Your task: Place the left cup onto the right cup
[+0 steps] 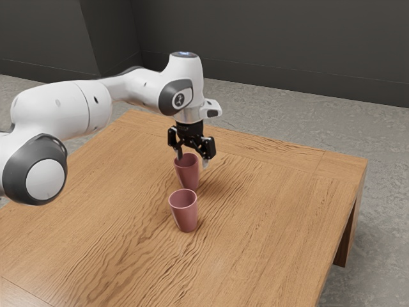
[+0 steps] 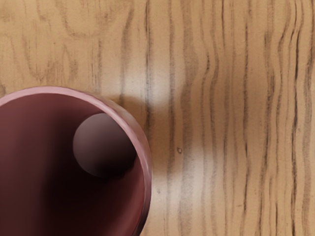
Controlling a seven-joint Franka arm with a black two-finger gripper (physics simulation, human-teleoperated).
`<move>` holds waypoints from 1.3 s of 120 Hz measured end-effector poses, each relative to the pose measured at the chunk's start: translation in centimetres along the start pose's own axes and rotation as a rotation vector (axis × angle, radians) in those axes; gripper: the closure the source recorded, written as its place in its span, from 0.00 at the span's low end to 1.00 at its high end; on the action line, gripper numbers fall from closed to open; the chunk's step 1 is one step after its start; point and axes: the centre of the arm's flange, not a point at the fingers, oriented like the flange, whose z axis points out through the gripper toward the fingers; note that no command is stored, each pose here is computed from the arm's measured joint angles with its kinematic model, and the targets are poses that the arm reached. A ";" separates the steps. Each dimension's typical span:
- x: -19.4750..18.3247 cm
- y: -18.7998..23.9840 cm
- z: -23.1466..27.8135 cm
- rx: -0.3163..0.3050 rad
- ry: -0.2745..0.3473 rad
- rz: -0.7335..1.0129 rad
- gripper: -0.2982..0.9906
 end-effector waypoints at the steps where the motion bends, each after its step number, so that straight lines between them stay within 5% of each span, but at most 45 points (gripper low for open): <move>1: 0.0 0.0 0.0 0.000 0.000 0.000 0.23; 156: 0.7 0.0 3.8 0.016 0.014 -0.033 0.23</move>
